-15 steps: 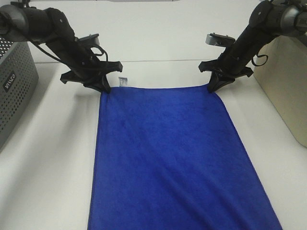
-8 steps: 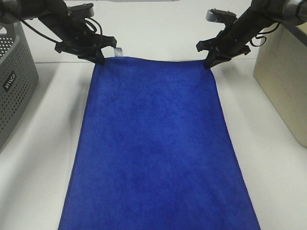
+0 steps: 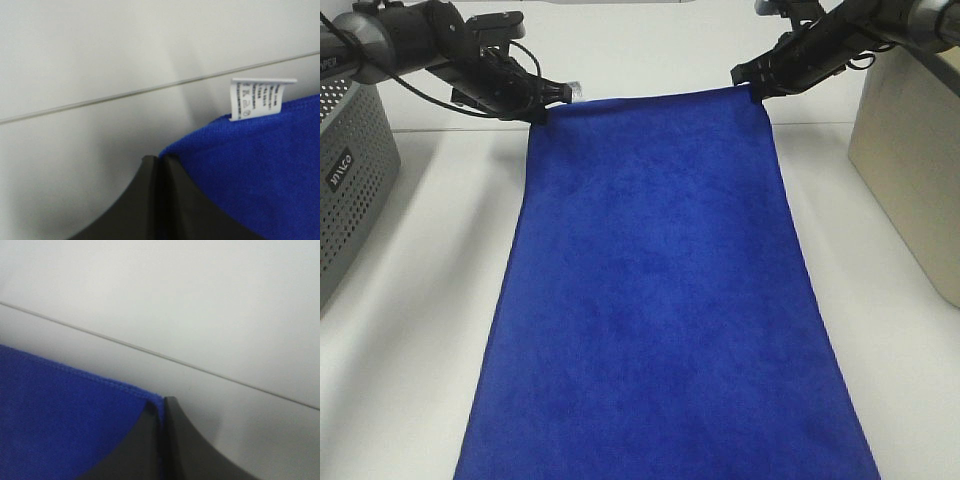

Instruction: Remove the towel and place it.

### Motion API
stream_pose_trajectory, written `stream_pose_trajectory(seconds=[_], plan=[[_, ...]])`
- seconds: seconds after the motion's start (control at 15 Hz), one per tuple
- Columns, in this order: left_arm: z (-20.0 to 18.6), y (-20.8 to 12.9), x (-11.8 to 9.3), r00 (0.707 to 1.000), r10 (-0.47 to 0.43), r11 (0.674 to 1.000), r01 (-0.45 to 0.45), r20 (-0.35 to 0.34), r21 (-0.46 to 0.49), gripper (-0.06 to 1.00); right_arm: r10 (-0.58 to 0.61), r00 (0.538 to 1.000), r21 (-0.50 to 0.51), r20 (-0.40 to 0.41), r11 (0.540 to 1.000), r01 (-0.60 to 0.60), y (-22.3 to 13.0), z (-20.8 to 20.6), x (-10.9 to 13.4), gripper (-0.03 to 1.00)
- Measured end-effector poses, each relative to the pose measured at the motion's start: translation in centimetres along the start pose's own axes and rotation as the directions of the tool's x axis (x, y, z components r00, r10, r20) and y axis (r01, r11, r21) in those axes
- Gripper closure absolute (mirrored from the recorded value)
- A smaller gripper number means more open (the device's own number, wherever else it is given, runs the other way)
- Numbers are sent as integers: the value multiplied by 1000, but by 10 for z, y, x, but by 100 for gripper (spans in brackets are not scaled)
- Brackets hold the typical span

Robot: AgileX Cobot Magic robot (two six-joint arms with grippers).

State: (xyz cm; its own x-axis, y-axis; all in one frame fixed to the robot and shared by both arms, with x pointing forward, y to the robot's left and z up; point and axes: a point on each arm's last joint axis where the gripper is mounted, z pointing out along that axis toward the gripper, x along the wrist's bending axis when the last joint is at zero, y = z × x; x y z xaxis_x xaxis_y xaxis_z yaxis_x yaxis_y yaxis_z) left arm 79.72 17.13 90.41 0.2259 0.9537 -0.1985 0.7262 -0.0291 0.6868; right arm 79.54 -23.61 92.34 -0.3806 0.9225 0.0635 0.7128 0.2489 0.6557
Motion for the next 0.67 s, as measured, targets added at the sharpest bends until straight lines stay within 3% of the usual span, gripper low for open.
stream_pose_trajectory(seconds=[0.4, 0.67], plan=[[19, -5, -2, 999, 42, 993, -44, -24, -108, 94, 14, 1000, 25, 18, 1000, -14, -28, 39, -7, 95], [30, -10, -7, 995, 94, 981, -100, -41, -168, 94, 0, 997, -43, 71, 999, 3, -28, 47, -12, 95]])
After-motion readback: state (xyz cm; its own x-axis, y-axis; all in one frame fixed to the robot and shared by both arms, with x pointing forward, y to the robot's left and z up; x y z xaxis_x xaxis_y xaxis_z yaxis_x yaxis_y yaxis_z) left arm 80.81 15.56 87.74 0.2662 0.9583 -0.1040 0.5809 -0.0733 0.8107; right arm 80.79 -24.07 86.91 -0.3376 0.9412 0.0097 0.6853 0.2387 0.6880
